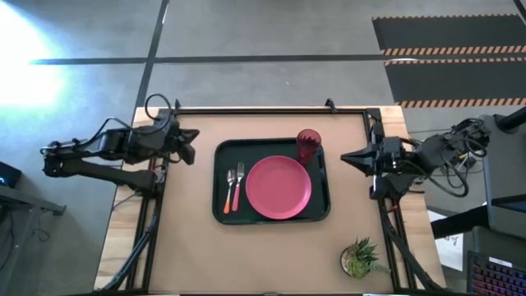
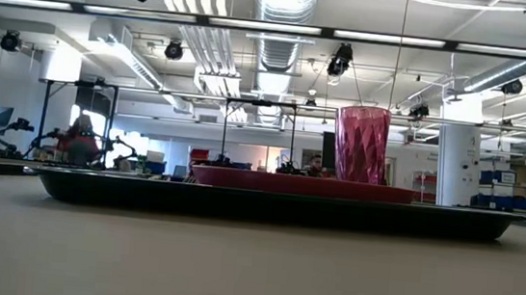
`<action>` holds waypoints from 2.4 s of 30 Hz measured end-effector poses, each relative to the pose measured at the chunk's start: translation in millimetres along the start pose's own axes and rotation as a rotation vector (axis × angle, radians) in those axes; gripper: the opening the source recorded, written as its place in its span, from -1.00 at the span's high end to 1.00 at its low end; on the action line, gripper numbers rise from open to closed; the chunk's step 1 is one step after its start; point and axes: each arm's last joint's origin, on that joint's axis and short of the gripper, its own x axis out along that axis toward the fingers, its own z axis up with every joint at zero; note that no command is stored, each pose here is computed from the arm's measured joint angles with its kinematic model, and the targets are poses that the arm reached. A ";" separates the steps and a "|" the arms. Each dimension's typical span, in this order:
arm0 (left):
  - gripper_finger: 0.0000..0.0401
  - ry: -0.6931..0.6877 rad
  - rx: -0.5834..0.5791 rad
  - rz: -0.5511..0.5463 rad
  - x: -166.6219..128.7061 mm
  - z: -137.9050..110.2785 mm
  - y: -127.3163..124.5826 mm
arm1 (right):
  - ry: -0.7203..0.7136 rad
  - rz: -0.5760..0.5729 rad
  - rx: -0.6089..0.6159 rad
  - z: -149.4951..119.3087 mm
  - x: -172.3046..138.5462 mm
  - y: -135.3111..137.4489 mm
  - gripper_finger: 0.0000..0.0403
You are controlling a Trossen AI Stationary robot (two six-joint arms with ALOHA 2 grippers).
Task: Pick and place plate/cup/fork/spoon on tray
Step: Return to Home Position
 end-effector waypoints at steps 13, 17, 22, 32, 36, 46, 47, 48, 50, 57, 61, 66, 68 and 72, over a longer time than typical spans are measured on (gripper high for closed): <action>1.00 0.092 0.061 0.017 9.8 -9.6 -3.7 | -0.005 0.089 -0.027 1.5 -2.4 1.2 0.96; 1.00 0.117 0.055 -0.041 0.1 -11.1 2.9 | -0.082 0.141 0.004 10.3 -27.7 -13.8 0.96; 1.00 0.176 0.028 -0.220 -18.8 -14.2 13.2 | -0.185 0.261 0.030 18.5 -57.8 -29.9 0.96; 1.00 0.114 -0.037 -0.600 -64.8 -14.9 39.1 | -0.321 0.527 -0.045 24.1 -88.2 -40.8 0.96; 1.00 -0.005 -0.028 -0.710 -81.1 -11.5 48.4 | -0.364 0.527 -0.067 25.6 -96.7 -46.2 0.96; 1.00 -0.187 0.000 -0.869 -109.1 -15.0 69.5 | -0.404 0.576 -0.118 23.8 -104.6 -49.8 0.96; 1.00 -0.191 0.001 -0.885 -110.0 -17.0 70.8 | -0.400 0.575 -0.121 22.5 -103.7 -49.4 0.96; 1.00 -0.198 -0.001 -0.894 -110.3 -19.5 72.1 | -0.390 0.574 -0.125 20.5 -102.1 -48.6 0.96; 1.00 -0.231 -0.007 -0.926 -109.4 -25.6 74.0 | -0.375 0.573 -0.131 16.5 -98.7 -46.8 0.96; 1.00 -0.315 -0.051 -0.984 -93.8 -59.0 79.3 | -0.432 0.558 -0.135 4.7 -90.9 -43.1 0.96; 1.00 -0.285 -0.061 -1.014 -78.8 -70.9 72.4 | -0.497 0.552 -0.123 -6.2 -87.6 -42.3 0.96; 1.00 -0.304 -0.044 -1.083 -66.8 -75.0 62.3 | -0.566 0.546 -0.102 -29.7 -79.8 -39.9 0.96; 1.00 -0.343 -0.046 -1.118 -65.1 -75.2 60.3 | -0.597 0.542 -0.088 -39.7 -77.7 -39.8 0.96; 1.00 -0.357 -0.047 -1.125 -57.4 -80.7 57.0 | -0.647 0.550 -0.033 -59.4 -75.2 -40.5 0.96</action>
